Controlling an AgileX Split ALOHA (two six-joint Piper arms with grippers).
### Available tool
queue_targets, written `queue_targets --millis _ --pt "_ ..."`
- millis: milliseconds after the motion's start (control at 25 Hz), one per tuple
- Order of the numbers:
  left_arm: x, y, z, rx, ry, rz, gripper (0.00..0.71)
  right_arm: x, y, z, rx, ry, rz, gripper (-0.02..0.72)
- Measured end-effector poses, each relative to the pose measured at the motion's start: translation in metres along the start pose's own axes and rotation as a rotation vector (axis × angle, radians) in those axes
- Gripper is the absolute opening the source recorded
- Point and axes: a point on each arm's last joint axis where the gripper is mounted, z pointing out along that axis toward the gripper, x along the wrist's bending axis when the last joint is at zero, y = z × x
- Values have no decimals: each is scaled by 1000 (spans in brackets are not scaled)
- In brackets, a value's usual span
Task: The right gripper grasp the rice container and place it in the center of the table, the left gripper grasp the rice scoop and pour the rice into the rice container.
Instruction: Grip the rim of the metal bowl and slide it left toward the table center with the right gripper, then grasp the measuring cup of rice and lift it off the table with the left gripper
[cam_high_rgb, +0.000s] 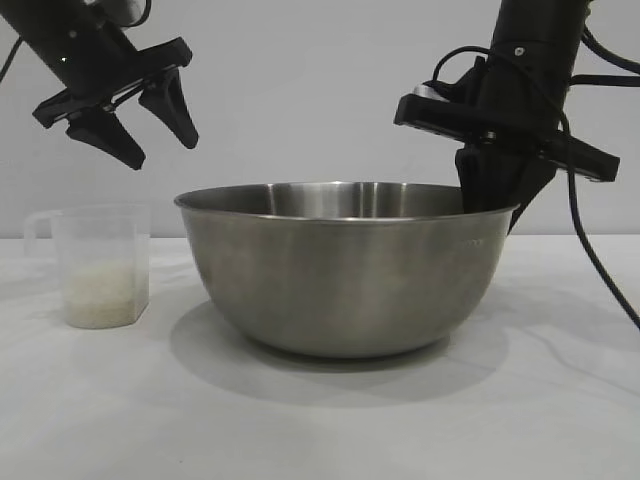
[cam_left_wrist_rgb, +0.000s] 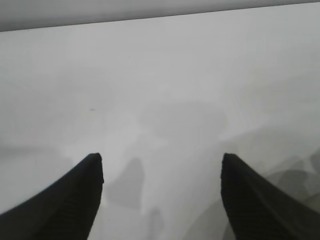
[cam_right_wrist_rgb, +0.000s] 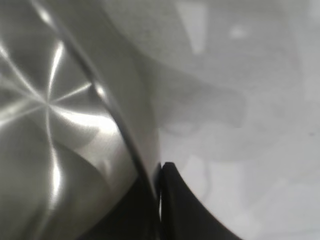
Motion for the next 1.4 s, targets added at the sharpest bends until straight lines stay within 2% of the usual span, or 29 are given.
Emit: queue_targets --millis 40,80,200,240,320,360,480,600,800,880,1200,1400 --pt "0 0 0 0 0 0 442 0 0 0 -5 0 0 48" --pt "0 0 0 0 0 0 442 0 1 0 -13 -1 0 48" --pt "-1 -1 0 9 -7 0 442 0 2 0 -21 -5 -2 262" --pt "-1 -1 0 10 -8 0 442 1 5 -5 -32 -4 -9 394" --pt "-1 -1 0 11 -9 0 442 5 8 -14 -34 -2 -22 506" --pt "-1 -1 0 11 -9 0 442 7 10 -20 -41 -6 -33 531" --pt "-1 -1 0 11 -9 0 442 13 21 -42 -109 -27 -72 528" --pt "-1 -1 0 11 -9 0 442 16 29 -65 -189 -82 -115 528" --pt "-1 -1 0 11 -9 0 442 7 25 -98 -260 -252 -165 528" --pt "-1 -1 0 11 -9 0 442 -5 22 -112 -286 -296 -149 528" --pt "-1 -1 0 11 -9 0 442 -55 -12 -189 -444 -338 -4 528" --pt "-1 -1 0 11 -9 0 442 -70 -65 -220 -498 -355 73 528"
